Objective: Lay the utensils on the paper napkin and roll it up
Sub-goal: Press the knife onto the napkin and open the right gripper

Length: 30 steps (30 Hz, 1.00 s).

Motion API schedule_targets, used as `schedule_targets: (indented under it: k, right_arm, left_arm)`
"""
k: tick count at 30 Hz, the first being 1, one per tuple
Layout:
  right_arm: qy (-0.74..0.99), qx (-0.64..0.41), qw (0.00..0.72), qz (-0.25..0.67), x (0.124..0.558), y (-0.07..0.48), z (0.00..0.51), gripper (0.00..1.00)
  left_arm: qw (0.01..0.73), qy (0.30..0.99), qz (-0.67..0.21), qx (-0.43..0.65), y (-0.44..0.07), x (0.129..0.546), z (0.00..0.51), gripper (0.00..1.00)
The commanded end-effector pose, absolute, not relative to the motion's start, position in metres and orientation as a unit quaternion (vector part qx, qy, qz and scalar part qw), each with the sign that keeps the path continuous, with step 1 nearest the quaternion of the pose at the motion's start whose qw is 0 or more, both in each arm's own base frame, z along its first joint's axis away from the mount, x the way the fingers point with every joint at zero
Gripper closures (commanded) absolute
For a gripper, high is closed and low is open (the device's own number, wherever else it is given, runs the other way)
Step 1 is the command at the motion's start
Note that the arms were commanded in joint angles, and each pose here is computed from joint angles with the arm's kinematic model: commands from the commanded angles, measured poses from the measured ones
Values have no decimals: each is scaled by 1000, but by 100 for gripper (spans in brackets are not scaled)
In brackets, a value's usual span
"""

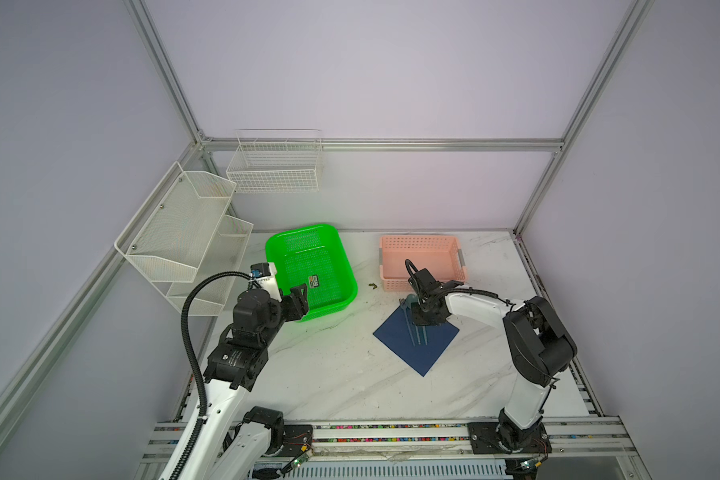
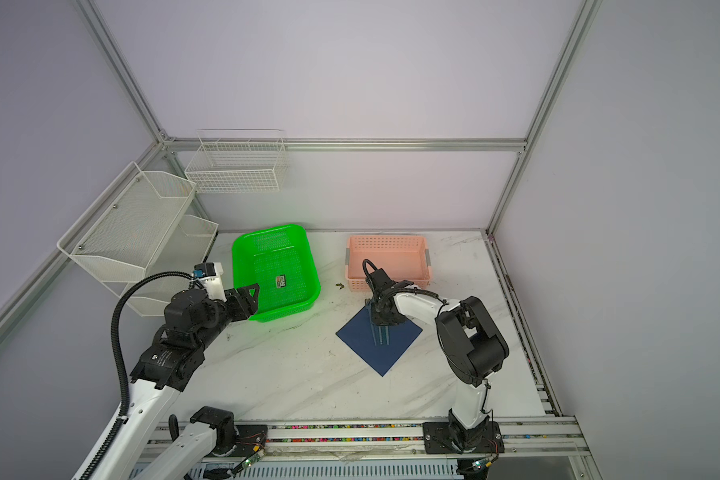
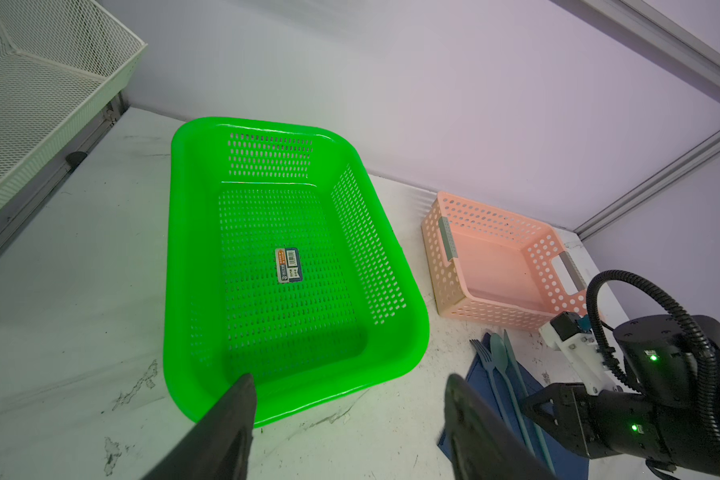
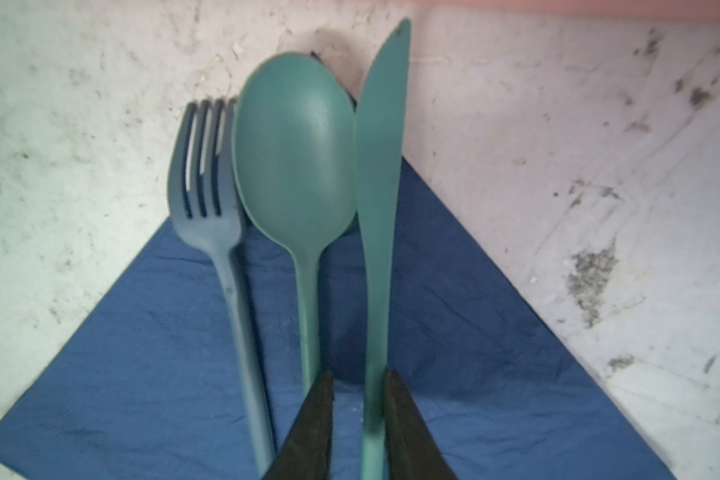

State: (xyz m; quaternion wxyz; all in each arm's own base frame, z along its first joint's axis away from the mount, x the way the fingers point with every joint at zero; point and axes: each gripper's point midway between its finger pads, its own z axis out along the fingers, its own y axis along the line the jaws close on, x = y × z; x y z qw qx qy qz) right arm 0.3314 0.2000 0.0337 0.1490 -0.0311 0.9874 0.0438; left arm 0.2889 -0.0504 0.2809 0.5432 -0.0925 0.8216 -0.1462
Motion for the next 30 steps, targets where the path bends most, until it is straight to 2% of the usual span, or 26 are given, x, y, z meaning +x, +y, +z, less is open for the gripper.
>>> schedule_targets:
  k: [1, 17, 22, 30]
  right_arm:
    - [986, -28, 159, 47, 333, 203, 48, 71]
    - [984, -37, 158, 76, 331, 213, 54, 66]
    - [980, -21, 188, 66, 336, 206, 75, 66]
    - [976, 9, 215, 0, 338, 174, 78, 73]
  left_arm:
    - [542, 822, -159, -73, -59, 288, 278, 29]
    - [544, 822, -157, -63, -64, 289, 282, 28]
    - [547, 820, -159, -62, -64, 287, 286, 28]
    - [541, 823, -171, -35, -82, 284, 284, 28]
